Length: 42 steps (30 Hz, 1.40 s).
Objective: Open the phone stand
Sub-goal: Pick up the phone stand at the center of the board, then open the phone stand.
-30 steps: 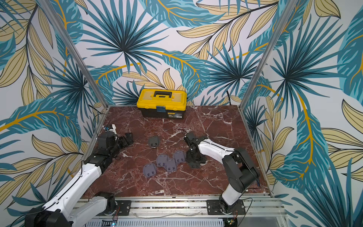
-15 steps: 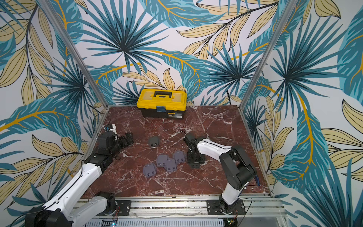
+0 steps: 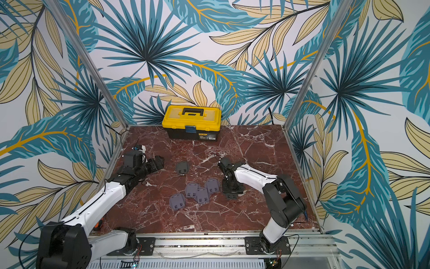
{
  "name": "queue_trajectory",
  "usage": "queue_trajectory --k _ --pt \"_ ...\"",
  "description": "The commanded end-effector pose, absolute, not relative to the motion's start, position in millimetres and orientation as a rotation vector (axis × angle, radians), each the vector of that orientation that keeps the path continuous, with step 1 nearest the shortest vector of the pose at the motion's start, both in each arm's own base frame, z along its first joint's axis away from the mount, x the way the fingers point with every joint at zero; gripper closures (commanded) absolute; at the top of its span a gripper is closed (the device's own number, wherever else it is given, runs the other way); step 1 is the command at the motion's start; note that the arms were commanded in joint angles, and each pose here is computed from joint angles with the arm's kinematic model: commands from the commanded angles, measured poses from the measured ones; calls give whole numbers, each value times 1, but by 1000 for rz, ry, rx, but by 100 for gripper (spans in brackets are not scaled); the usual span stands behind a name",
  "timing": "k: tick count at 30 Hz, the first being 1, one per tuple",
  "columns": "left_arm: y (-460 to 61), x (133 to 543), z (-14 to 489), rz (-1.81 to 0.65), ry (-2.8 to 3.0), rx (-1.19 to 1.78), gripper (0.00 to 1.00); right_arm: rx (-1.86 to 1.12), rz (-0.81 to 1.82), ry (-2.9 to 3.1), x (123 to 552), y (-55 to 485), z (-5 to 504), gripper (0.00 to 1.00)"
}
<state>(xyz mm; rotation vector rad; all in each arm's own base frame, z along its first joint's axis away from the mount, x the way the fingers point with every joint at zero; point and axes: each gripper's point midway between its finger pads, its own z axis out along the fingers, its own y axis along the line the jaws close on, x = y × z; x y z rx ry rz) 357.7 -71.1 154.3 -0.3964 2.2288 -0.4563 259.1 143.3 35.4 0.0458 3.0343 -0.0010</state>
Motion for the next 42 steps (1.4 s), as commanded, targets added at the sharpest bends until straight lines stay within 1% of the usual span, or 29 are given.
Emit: queue_trajectory --k 1,9,13,17,19,21,25,32,36,42 --pt "-104 357 161 -563 2254 -325 1 16 60 3005 261 147 58 61" --pt "-201 348 162 -706 2296 -63 1 -7 169 2937 273 152 95 62" --pt "-247 341 163 -867 2278 28 0 4 284 2889 282 159 116 63" --pt "-285 330 167 -951 2245 126 9 15 426 2839 289 170 137 64" --pt "-299 325 168 -979 2234 164 10 20 456 2820 292 171 146 64" --pt "-309 321 171 -1024 2211 186 12 30 492 2808 294 173 153 64" --pt "-324 312 177 -1133 2147 207 20 44 557 2770 298 177 168 65" --pt "-334 303 180 -1225 2067 249 35 47 581 2743 303 180 186 66" --pt "-336 300 180 -1238 2058 246 44 67 600 2717 308 182 192 66" --pt "-345 290 187 -1266 2020 284 49 78 630 2687 316 187 198 66"
